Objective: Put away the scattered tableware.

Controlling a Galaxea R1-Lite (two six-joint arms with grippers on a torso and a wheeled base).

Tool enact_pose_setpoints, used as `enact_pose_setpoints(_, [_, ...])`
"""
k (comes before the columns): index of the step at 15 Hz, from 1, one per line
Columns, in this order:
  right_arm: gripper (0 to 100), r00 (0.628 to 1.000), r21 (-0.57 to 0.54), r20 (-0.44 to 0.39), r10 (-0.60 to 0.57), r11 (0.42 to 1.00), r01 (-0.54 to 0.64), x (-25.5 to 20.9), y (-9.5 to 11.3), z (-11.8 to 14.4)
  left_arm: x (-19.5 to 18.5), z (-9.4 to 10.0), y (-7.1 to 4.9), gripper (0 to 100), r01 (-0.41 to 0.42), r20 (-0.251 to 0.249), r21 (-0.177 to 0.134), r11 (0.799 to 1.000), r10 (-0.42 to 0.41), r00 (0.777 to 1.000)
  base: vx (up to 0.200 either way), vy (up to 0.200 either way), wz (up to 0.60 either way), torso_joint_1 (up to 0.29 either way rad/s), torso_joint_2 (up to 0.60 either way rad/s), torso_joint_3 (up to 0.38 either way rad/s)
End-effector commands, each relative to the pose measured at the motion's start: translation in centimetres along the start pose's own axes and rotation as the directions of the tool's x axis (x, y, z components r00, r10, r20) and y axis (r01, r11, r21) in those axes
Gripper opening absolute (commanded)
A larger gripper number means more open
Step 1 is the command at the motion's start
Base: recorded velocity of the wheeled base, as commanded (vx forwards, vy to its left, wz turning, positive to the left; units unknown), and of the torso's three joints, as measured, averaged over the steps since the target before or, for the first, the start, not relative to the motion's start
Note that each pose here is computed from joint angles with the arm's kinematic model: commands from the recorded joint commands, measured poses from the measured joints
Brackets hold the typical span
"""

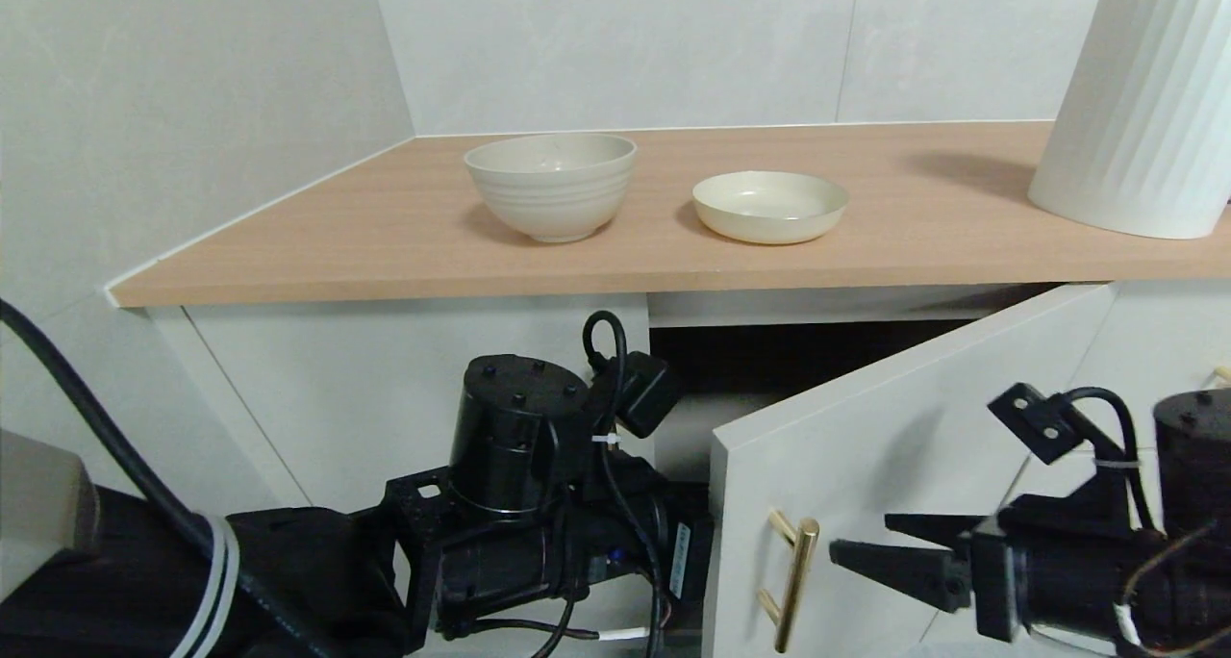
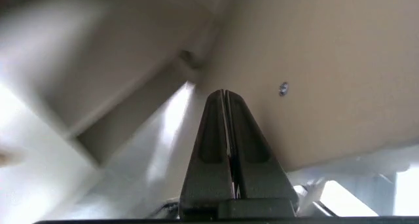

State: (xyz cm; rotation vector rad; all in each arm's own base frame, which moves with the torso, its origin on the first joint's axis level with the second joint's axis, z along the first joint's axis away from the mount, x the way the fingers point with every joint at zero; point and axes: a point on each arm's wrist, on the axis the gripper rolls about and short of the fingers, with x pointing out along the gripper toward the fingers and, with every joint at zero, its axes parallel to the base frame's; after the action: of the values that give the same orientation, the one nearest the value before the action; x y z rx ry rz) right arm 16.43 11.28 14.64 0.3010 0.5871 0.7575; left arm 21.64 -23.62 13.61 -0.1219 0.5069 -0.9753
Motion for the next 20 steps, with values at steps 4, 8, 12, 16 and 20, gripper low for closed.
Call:
enact_pose_setpoints(4, [100,0.993,-0.045,-0.092,0.075,0.996,-0.080,-5.5,2.0,-3.4,-0.1,0.1,0.1,0,-0.013,0.013,-0.027,1.000,0.013,1.000,-0.100,0.000,0.00,0.001,0.00,0.004])
enact_pose_setpoints(8, [100,0.991,-0.047,-0.095,0.099,0.993,-0.104,-5.7,2.1,-3.4,0.3,0.1,0.3,0,-0.009,0.028,-0.030,0.999,0.010,1.000,-0.150,0.000,0.00,0.002,0.00,-0.001])
enact_pose_setpoints(12, [100,0.988,-0.045,-0.103,0.114,0.992,-0.119,-5.7,2.1,-3.4,1.5,-0.2,0.7,0,-0.009,0.039,-0.028,1.000,0.011,0.999,0.000,0.000,0.00,0.000,0.00,0.000])
enact_pose_setpoints(16, [100,0.984,-0.048,-0.107,0.144,0.988,-0.149,-5.9,2.3,-3.4,1.7,0.1,0.6,0,-0.002,0.065,-0.019,1.000,0.003,0.998,0.000,0.000,0.00,0.000,0.00,0.000])
enact_pose_setpoints(20, [100,0.983,-0.053,-0.101,0.151,0.986,-0.157,-6.1,2.3,-3.4,2.5,-0.1,0.9,0,-0.005,0.054,-0.023,1.000,0.007,0.999,-0.150,0.000,0.00,0.008,0.00,0.002])
